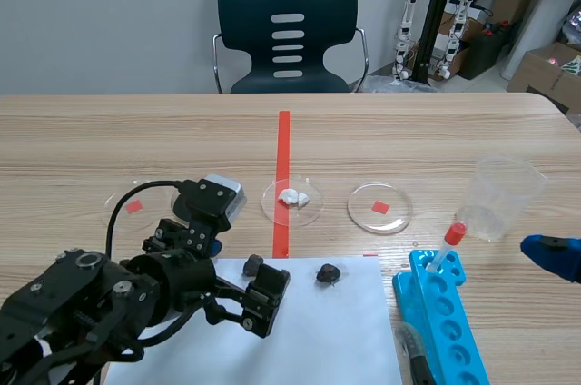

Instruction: Put the middle mineral back

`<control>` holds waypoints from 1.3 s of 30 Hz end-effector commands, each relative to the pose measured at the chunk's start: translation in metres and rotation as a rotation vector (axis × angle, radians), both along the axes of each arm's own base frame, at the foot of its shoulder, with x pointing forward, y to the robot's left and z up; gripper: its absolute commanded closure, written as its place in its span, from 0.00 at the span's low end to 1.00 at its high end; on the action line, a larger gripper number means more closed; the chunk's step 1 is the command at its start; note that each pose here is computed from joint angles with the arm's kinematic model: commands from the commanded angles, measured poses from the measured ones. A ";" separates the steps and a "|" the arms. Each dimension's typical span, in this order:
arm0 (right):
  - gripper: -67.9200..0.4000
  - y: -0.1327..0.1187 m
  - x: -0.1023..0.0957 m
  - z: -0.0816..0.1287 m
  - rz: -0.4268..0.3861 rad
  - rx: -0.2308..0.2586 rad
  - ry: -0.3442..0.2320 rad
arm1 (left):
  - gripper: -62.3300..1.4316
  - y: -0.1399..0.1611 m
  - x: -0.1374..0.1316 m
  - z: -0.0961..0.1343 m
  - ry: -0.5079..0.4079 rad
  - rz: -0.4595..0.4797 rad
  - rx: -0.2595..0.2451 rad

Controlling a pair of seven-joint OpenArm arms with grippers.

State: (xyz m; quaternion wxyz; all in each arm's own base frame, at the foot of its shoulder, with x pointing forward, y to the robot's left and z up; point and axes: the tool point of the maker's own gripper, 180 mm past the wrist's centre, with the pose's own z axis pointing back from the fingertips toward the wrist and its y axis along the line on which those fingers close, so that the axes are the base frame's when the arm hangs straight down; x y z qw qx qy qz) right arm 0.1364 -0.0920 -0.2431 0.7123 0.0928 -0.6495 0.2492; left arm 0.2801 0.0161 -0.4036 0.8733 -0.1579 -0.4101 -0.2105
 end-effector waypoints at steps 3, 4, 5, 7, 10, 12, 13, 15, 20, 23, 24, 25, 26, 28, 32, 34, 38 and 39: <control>0.04 0.000 0.004 0.010 -0.002 0.011 -0.034 | 0.00 -0.002 -0.004 0.026 -0.079 -0.014 -0.024; 0.04 0.000 0.004 0.010 -0.002 0.011 -0.034 | 0.00 -0.003 -0.006 0.030 -0.088 -0.016 -0.029; 0.04 0.000 0.004 0.010 -0.003 0.011 -0.034 | 0.00 -0.005 -0.007 0.034 -0.101 -0.019 -0.033; 0.04 0.000 0.004 0.010 -0.002 0.011 -0.034 | 0.00 -0.005 -0.010 0.041 -0.126 -0.024 -0.039; 0.04 0.000 0.004 0.010 -0.003 0.011 -0.034 | 0.00 -0.005 -0.013 0.043 -0.127 -0.026 -0.042; 0.04 0.000 0.004 0.010 -0.002 0.011 -0.034 | 0.00 -0.005 -0.014 0.042 -0.124 -0.026 -0.042; 0.04 0.000 0.004 0.010 -0.002 0.011 -0.034 | 0.00 -0.005 -0.014 0.042 -0.125 -0.026 -0.042; 0.04 0.000 0.004 0.010 -0.002 0.011 -0.034 | 0.00 -0.005 -0.013 0.042 -0.126 -0.026 -0.042; 0.04 0.000 0.004 0.010 -0.002 0.011 -0.034 | 0.00 -0.005 -0.013 0.043 -0.127 -0.026 -0.042; 0.04 0.000 0.004 0.010 -0.002 0.011 -0.034 | 0.00 -0.005 -0.013 0.043 -0.127 -0.026 -0.042; 0.04 0.000 0.004 0.010 -0.002 0.011 -0.034 | 0.00 -0.005 -0.013 0.043 -0.127 -0.026 -0.042; 0.04 0.000 0.004 0.010 -0.002 0.011 -0.034 | 0.00 -0.005 -0.013 0.043 -0.127 -0.026 -0.042; 0.04 0.000 0.004 0.010 -0.002 0.011 -0.034 | 0.00 -0.005 -0.013 0.043 -0.127 -0.026 -0.042; 0.04 0.000 0.004 0.010 -0.002 0.011 -0.034 | 0.00 -0.005 -0.013 0.043 -0.127 -0.026 -0.042; 0.04 0.000 0.004 0.010 -0.002 0.011 -0.034 | 0.00 -0.005 -0.013 0.043 -0.127 -0.026 -0.042; 0.04 0.000 0.004 0.010 -0.002 0.011 -0.034 | 0.00 -0.005 -0.013 0.043 -0.127 -0.026 -0.042; 0.04 0.000 0.004 0.010 -0.002 0.011 -0.034 | 0.00 -0.005 -0.013 0.043 -0.127 -0.026 -0.042; 0.04 0.000 0.004 0.010 -0.002 0.011 -0.034 | 0.00 -0.005 -0.013 0.043 -0.127 -0.026 -0.042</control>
